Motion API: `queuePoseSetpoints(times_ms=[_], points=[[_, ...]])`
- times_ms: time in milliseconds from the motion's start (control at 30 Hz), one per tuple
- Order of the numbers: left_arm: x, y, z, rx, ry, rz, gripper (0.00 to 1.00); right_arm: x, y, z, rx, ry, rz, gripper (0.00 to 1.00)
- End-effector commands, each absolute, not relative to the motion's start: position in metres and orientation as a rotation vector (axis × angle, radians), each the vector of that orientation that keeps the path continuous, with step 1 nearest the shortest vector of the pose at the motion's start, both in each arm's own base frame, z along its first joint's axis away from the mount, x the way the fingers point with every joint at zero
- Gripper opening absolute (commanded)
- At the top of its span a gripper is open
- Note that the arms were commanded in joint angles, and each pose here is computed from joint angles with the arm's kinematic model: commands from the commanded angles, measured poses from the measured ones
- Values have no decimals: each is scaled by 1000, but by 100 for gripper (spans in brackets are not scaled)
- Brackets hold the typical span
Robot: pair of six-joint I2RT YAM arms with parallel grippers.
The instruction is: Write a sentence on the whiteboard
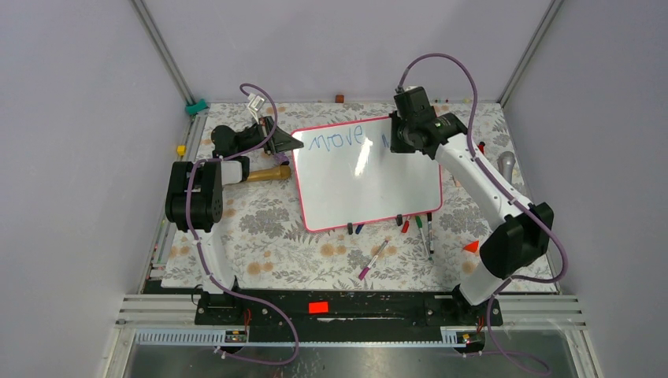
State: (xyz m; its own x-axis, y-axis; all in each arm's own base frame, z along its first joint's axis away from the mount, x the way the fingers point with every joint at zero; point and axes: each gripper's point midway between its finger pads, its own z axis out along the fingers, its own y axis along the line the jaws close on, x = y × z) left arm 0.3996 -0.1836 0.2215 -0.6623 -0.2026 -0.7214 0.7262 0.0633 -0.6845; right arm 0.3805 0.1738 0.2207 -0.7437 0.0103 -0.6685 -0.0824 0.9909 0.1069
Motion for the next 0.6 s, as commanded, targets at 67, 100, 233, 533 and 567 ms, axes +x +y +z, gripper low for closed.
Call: queuePoseSetpoints(times_ms=[67, 100, 233, 533, 567], points=[[389, -186, 231, 638, 1599, -1661, 0, 417, 163, 252, 9, 2302, 141, 0], [389, -186, 231, 637, 1598, -1660, 0, 419, 163, 253, 10, 2301, 143, 0], [389, -187, 232, 635, 1598, -1661, 0, 419, 165, 258, 9, 2301, 166, 0], [392, -184, 231, 622, 1599, -1657, 0, 399, 163, 275, 1, 2219, 252, 0], [392, -184, 230, 623, 1600, -1658, 0, 397, 163, 276, -4, 2209, 256, 0]])
